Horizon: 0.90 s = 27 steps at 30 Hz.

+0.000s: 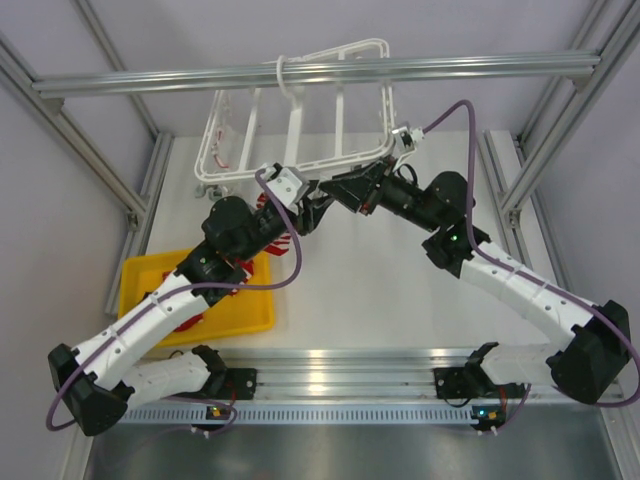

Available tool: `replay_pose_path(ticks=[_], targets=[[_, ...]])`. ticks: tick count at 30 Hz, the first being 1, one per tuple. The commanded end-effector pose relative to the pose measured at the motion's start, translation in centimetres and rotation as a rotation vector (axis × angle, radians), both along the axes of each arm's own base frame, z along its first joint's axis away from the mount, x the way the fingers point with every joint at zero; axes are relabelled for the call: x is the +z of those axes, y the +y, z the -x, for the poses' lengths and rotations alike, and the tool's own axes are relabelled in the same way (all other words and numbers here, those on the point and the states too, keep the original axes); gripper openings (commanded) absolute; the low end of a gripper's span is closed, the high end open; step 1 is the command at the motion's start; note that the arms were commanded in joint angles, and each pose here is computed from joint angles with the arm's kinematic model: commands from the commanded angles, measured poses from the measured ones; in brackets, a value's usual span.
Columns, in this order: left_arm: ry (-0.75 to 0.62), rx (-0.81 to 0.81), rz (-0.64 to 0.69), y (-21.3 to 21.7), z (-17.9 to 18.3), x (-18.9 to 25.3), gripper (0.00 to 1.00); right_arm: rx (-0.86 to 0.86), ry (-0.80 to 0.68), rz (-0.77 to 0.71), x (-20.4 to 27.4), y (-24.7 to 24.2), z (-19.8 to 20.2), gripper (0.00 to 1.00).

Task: Clip the socks to the hanger
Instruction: Open the clamp at the hanger.

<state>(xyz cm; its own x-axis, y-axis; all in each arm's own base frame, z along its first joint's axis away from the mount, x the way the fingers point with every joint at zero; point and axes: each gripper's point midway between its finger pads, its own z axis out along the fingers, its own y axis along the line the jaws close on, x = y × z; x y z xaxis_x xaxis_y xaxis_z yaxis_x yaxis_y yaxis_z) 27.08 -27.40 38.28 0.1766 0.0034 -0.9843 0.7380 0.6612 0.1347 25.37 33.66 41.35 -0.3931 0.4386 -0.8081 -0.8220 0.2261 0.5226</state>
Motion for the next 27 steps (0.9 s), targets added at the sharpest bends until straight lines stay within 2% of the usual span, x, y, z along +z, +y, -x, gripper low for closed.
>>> replay_pose_path(ticks=[1, 4, 5, 7, 8, 9, 10, 13, 16, 20, 23, 27], targets=[[-0.121, -0.011, 0.087, 0.2, 0.6, 4.9, 0.44, 0.030, -0.069, -0.018, 1.3, -0.3, 1.0, 0.00], [-0.132, -0.018, 0.086, 0.1, 0.6, 5.1, 0.28, 0.028, -0.066, -0.017, 1.2, -0.2, 1.0, 0.01], [-0.136, -0.027, 0.083, 0.0, 0.7, 5.1, 0.14, 0.027, -0.067, -0.018, 1.3, -0.2, 1.0, 0.05], [-0.131, -0.032, 0.073, -0.2, 0.7, 4.7, 0.04, 0.021, -0.054, -0.021, 1.4, -0.4, 0.9, 0.22], [-0.130, -0.035, 0.067, -0.2, 0.8, 4.5, 0.00, 0.014, -0.048, -0.026, 1.5, -0.5, 0.8, 0.42], [-0.125, -0.038, 0.060, -0.3, 0.7, 4.2, 0.00, 0.003, -0.043, -0.036, 1.8, -0.7, 0.8, 0.51], [-0.129, -0.040, 0.054, -0.3, 0.8, 4.1, 0.00, -0.005, -0.022, -0.037, 1.7, -0.8, 0.7, 0.67], [-0.127, -0.048, 0.038, -0.3, 0.9, 3.4, 0.00, -0.063, 0.024, -0.066, 2.2, -1.5, 0.1, 0.81], [-0.133, -0.045, 0.021, -0.3, 0.9, 2.8, 0.00, -0.118, 0.048, -0.083, 2.6, -2.1, -0.4, 0.81], [-0.150, -0.041, -0.002, -0.3, 0.7, 2.1, 0.00, -0.157, 0.069, -0.110, 3.3, -2.4, -1.0, 0.67], [-0.157, -0.042, -0.016, -0.5, 0.6, 1.8, 0.00, -0.181, 0.079, -0.117, 3.4, -2.4, -1.5, 0.61], [-0.161, -0.033, -0.029, -0.6, 0.2, 1.6, 0.00, -0.188, 0.100, -0.121, 3.0, -2.2, -1.4, 0.59]])
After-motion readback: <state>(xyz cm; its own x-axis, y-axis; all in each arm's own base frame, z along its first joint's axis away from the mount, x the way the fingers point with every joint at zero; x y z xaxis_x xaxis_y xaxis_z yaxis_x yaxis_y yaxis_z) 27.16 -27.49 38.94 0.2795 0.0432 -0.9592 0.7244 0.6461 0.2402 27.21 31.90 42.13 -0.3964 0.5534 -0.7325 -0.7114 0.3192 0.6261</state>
